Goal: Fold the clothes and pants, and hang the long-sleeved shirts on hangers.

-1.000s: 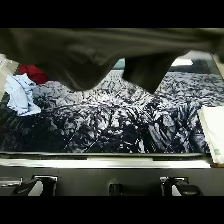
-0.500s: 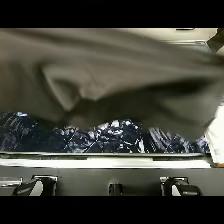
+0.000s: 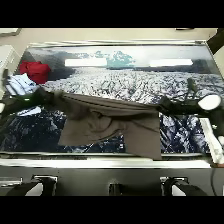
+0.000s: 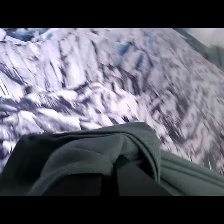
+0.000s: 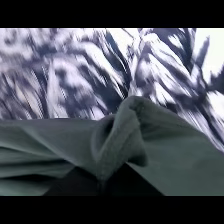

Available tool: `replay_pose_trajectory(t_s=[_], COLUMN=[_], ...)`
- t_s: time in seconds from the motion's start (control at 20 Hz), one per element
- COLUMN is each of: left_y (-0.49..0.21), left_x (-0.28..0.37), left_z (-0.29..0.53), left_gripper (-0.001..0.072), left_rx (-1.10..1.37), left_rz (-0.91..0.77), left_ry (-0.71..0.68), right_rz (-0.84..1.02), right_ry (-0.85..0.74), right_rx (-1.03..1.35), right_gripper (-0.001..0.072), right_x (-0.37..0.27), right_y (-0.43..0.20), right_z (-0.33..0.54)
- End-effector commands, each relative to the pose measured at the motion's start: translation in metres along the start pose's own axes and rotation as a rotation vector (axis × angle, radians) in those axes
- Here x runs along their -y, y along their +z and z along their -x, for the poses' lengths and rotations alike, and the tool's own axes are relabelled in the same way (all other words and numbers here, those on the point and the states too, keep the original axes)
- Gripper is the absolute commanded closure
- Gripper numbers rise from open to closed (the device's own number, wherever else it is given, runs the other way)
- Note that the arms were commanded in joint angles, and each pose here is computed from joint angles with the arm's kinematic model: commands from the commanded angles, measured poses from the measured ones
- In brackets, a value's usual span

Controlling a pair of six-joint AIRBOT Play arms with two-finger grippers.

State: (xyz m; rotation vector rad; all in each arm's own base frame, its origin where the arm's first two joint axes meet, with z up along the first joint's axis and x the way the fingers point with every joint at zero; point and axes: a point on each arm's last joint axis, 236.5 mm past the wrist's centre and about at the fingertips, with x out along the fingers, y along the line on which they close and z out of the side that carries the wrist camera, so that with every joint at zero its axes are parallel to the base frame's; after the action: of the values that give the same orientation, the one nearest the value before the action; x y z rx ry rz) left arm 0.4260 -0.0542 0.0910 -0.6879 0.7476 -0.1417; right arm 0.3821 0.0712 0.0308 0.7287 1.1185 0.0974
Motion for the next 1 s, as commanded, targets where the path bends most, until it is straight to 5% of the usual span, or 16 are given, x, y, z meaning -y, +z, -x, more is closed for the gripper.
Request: replay_pose_trajectory(t_s=[0.0, 0.15, 0.2, 0.35, 0.45, 0.6, 0.65, 0.75, 0.95], left_y=[-0.012, -0.057, -0.066, -0.056, -0.04, -0.058, -0.077, -0.115, -0.171], left_x=[-0.018, -0.001, 0.003, 0.003, -0.026, -0.108, -0.134, -0.167, -0.179], left_z=[-0.072, -0.097, -0.099, -0.076, -0.033, 0.024, 0.038, 0.051, 0.047], left_gripper=[0.0674, 0.067, 0.0599, -0.0009, -0.0004, -0.0002, 0.0004, 0.014, 0.0139], left_rx=[0.012, -0.12, -0.15, -0.215, -0.32, -0.51, -0.57, -0.652, -0.742], left_rz=[0.099, 0.076, 0.07, -0.016, -0.091, 0.051, 0.112, 0.197, 0.187], left_ry=[0.027, 0.005, 0.0, -0.025, 0.008, 0.173, 0.233, 0.277, 0.212], right_rz=[-0.266, -0.293, -0.273, -0.111, 0.02, -0.131, -0.183, -0.196, -0.228], right_ry=[0.122, 0.1, 0.101, 0.141, 0.016, -0.223, -0.221, -0.209, -0.161], right_rx=[0.133, 0.076, 0.081, 0.098, 0.055, -0.087, -0.133, -0.235, -0.325], right_gripper=[0.0667, 0.0635, 0.0593, 0.0057, 0.0016, 0.0029, 0.0043, 0.0043, 0.0043], right_x=[0.008, 0.02, 0.02, 0.007, 0.044, 0.146, 0.159, 0.167, 0.161], right_y=[0.043, 0.032, 0.034, 0.062, 0.072, 0.044, 0.029, -0.001, -0.029], right_z=[-0.059, -0.078, -0.078, -0.033, 0.012, 0.058, 0.062, 0.06, 0.052])
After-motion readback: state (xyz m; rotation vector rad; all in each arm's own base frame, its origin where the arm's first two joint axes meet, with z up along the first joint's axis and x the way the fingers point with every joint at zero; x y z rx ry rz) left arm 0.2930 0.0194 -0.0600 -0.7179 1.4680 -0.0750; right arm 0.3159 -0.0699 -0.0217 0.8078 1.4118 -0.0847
